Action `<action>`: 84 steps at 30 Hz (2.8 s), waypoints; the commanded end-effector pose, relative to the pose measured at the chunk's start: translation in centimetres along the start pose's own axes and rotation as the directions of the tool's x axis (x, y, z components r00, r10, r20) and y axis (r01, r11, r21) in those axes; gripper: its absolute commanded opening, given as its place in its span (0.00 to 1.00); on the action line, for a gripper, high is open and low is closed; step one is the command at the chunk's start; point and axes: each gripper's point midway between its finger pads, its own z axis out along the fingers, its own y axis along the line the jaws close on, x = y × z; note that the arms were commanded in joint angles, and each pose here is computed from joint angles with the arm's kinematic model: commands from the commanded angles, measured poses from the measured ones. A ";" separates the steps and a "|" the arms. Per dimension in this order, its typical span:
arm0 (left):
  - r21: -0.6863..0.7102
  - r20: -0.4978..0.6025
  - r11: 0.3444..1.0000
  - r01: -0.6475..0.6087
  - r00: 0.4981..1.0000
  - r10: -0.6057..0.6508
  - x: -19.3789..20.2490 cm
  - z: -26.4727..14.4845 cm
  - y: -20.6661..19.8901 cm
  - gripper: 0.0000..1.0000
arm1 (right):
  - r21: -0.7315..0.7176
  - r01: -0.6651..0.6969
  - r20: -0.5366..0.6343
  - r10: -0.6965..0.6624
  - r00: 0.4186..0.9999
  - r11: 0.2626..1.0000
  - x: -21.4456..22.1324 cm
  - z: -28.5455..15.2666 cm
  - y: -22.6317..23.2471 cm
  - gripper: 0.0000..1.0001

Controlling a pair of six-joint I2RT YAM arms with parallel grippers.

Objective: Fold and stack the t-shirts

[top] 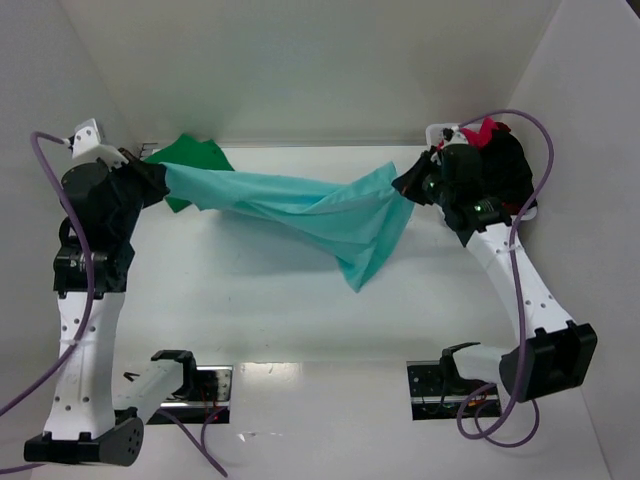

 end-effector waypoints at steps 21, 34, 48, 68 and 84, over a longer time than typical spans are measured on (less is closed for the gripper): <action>-0.060 -0.440 0.997 -0.051 0.898 0.020 16.1 2.8 5.0 0.00 | 0.113 -0.139 -0.292 0.167 0.942 0.984 14.1 3.9 -7.6 0.18; -0.038 -0.470 0.998 -0.048 0.882 0.025 16.9 3.7 4.7 0.00 | 0.076 -0.175 -0.340 0.191 0.921 0.982 15.1 5.0 -6.1 0.00; 0.017 -0.072 0.995 -0.102 0.992 0.103 -0.6 5.2 -1.2 0.00 | -0.196 -0.028 0.117 0.051 0.992 0.980 -9.1 0.6 7.7 0.00; 0.017 0.577 0.992 -0.126 0.811 0.093 -23.9 -11.6 -6.9 0.00 | -0.173 0.179 0.657 -0.022 0.753 0.969 -22.7 -21.8 13.5 0.00; 0.053 0.703 0.996 -0.069 0.711 0.011 -20.4 -27.0 -3.2 0.00 | -0.184 0.209 0.718 -0.014 0.695 0.961 -16.2 -34.2 12.3 0.00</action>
